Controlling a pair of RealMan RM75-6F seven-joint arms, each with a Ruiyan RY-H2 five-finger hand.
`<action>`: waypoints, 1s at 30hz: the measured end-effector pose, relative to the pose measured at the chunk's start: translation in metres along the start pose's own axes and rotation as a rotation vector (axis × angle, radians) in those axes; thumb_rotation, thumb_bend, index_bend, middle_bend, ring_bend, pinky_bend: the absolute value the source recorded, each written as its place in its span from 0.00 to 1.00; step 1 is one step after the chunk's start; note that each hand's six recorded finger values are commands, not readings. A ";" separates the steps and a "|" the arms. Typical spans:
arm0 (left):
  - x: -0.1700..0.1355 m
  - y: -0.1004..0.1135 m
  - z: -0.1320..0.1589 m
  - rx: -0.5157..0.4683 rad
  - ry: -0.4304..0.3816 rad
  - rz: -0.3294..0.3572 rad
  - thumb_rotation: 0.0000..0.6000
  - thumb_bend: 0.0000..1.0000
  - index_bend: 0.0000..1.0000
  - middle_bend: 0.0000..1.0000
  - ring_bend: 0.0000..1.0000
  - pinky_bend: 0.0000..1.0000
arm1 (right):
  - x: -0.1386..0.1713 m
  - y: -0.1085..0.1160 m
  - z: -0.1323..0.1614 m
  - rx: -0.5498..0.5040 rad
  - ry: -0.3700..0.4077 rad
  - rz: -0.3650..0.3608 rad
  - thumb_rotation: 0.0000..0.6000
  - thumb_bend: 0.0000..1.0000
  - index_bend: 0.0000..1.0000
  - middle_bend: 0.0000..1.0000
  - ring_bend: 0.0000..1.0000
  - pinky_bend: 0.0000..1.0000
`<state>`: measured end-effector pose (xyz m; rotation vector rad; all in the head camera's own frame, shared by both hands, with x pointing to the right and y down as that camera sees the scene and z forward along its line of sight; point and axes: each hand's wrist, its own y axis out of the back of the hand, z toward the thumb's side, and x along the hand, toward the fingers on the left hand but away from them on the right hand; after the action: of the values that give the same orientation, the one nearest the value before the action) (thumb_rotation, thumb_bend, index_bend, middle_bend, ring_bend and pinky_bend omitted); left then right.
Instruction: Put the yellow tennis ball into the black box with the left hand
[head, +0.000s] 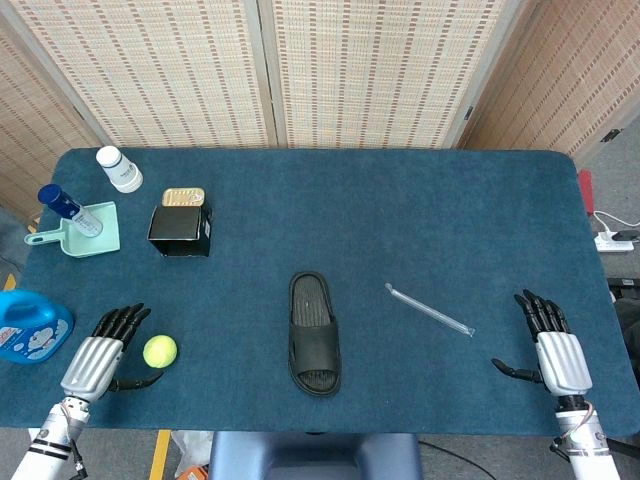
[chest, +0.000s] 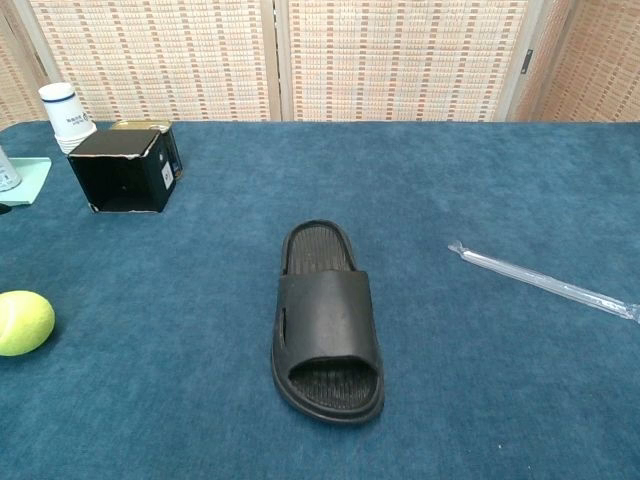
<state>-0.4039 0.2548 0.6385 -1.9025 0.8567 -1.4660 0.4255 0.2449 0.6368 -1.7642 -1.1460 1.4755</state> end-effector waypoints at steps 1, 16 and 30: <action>0.001 0.001 0.001 0.000 -0.005 0.003 0.30 0.12 0.00 0.00 0.00 0.00 | 0.000 0.000 0.000 0.000 0.001 0.001 1.00 0.00 0.00 0.00 0.00 0.00; -0.002 0.023 0.003 0.018 -0.006 0.045 0.29 0.12 0.02 0.01 0.01 0.02 | 0.001 -0.003 0.006 0.010 0.016 0.008 1.00 0.00 0.00 0.00 0.00 0.00; -0.010 0.042 -0.003 -0.022 -0.061 0.358 0.31 0.13 1.00 1.00 1.00 1.00 | -0.002 -0.006 0.007 0.021 0.021 0.027 1.00 0.00 0.00 0.00 0.00 0.00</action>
<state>-0.4143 0.2360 0.6006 -1.6915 1.1210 -1.1805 0.4167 0.2450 0.6411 -1.7834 -1.0967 1.4759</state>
